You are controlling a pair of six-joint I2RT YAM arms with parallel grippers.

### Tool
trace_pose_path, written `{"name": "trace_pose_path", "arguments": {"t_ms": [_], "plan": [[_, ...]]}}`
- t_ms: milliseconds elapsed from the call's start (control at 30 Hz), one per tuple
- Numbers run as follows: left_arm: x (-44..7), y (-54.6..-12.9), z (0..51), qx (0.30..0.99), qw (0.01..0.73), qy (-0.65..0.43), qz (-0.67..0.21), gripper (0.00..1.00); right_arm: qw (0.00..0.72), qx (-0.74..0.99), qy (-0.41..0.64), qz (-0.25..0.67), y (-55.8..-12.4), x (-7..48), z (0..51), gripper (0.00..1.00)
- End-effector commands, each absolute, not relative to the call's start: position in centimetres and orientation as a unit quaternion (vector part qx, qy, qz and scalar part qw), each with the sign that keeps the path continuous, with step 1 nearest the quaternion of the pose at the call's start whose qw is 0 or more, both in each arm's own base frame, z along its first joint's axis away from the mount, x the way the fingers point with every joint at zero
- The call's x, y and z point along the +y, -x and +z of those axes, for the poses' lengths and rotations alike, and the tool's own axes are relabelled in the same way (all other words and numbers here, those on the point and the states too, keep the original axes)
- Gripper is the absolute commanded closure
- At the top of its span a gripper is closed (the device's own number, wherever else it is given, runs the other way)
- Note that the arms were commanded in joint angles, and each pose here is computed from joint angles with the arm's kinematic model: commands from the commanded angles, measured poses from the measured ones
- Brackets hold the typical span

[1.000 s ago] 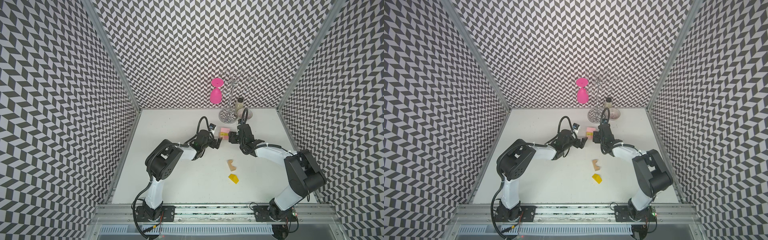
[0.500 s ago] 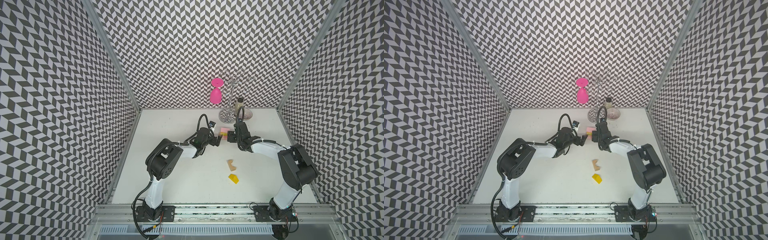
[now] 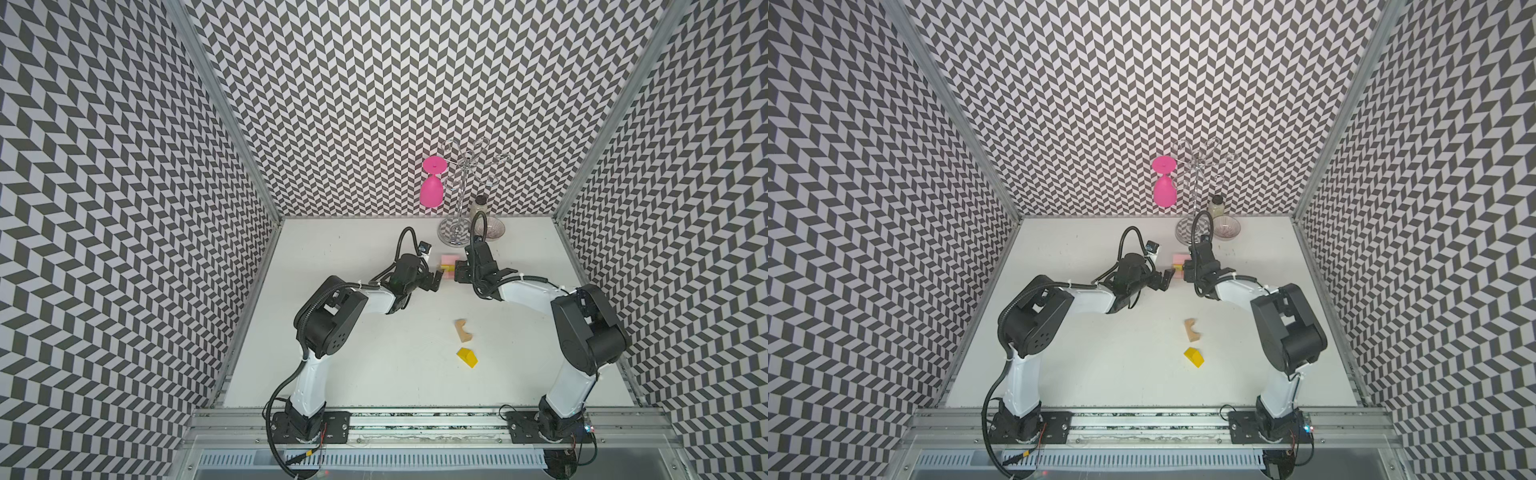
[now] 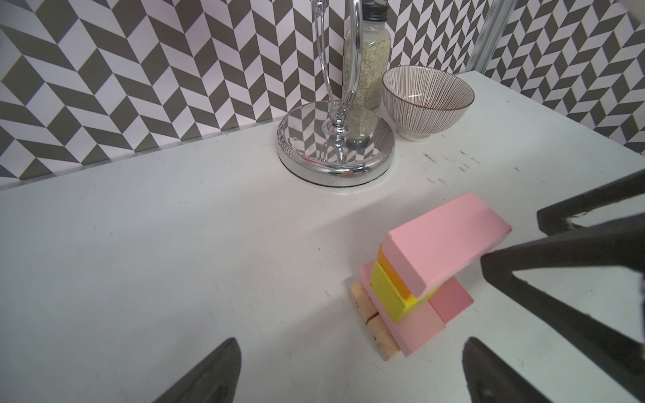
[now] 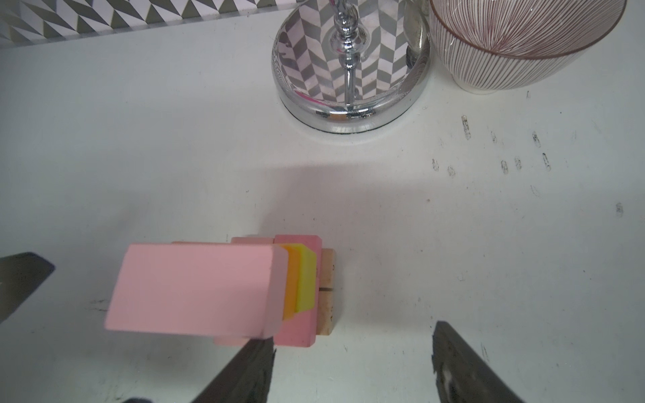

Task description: Build the wood block tower

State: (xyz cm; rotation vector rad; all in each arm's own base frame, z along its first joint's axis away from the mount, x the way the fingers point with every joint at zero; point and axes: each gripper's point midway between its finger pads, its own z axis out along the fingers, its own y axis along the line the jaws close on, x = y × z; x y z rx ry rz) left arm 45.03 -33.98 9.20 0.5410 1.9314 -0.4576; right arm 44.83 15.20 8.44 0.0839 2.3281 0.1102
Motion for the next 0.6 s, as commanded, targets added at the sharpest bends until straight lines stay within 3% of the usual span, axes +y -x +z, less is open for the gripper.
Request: {"name": "trace_pose_path", "arguments": {"t_ms": [0,567], "plan": [[-34.04,-46.02,9.43,0.804,0.521,-0.22,-0.184,0.01,0.406,0.912,-0.044,0.041,-45.68,15.19,9.05,0.29],[-33.8,-46.86,8.95,0.81,0.519,-0.212,-0.17,0.01,0.408,0.91,-0.057,0.046,-45.96,14.77,9.35,0.29]]}}
